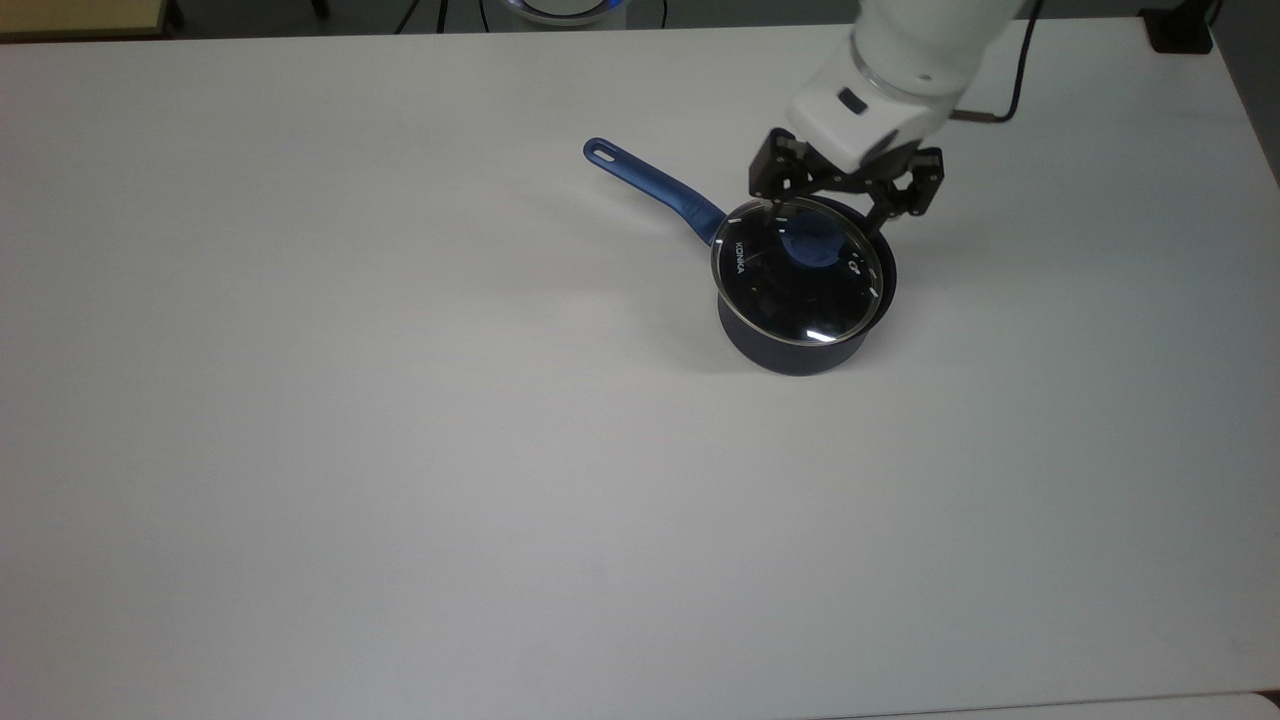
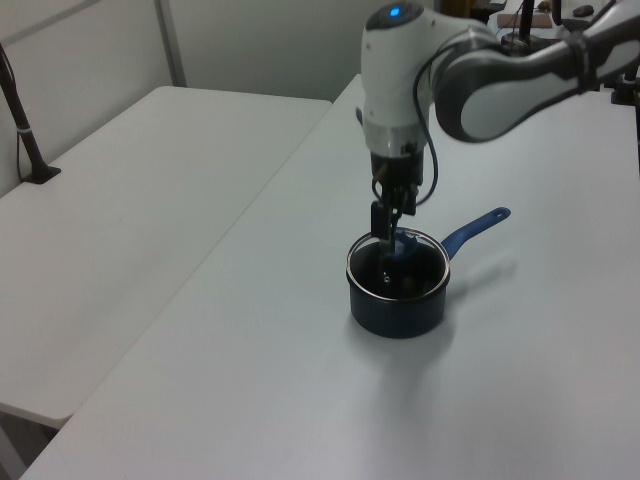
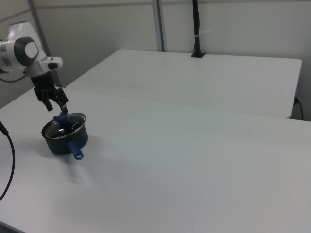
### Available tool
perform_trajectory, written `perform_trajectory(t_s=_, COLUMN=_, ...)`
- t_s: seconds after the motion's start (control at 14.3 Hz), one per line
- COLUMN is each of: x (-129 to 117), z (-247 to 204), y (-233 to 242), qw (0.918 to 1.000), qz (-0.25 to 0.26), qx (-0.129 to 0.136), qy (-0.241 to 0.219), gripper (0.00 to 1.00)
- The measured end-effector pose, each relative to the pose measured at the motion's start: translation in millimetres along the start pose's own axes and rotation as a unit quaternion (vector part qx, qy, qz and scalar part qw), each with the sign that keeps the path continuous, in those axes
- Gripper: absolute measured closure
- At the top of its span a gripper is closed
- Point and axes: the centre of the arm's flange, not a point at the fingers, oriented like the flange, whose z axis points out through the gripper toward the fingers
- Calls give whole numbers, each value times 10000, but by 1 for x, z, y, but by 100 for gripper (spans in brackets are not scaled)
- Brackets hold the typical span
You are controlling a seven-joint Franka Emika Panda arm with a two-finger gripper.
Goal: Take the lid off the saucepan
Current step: 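Move the gripper over the saucepan and lower onto the blue lid knob, then close the gripper on the blue knob of the glass lid, then lift the glass lid off the saucepan and carry it beside the pan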
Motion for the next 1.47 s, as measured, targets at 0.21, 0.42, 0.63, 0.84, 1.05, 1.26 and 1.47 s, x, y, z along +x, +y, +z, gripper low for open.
perform_trajectory(t_s=0.21, x=-2, z=14, y=-11, qw=9999, qz=-18, qx=-109, qy=-25, gripper=6)
perform_trajectory(t_s=0.42, x=-1, z=13, y=-11, qw=9999, qz=-13, qx=-108, qy=-13, gripper=11)
perform_trajectory(t_s=0.63, x=0, z=18, y=-12, qw=9999, qz=-14, qx=-137, qy=-36, gripper=18)
perform_trajectory(t_s=0.84, x=2, z=22, y=-10, qw=9998, qz=5, qx=-166, qy=-57, gripper=25)
perform_trajectory(t_s=1.05, x=3, z=21, y=-10, qw=9999, qz=12, qx=-164, qy=-49, gripper=35)
perform_trajectory(t_s=1.26, x=3, z=22, y=-10, qw=9999, qz=14, qx=-165, qy=-50, gripper=35)
perform_trajectory(t_s=1.47, x=3, z=21, y=-9, qw=9999, qz=39, qx=-163, qy=-41, gripper=35)
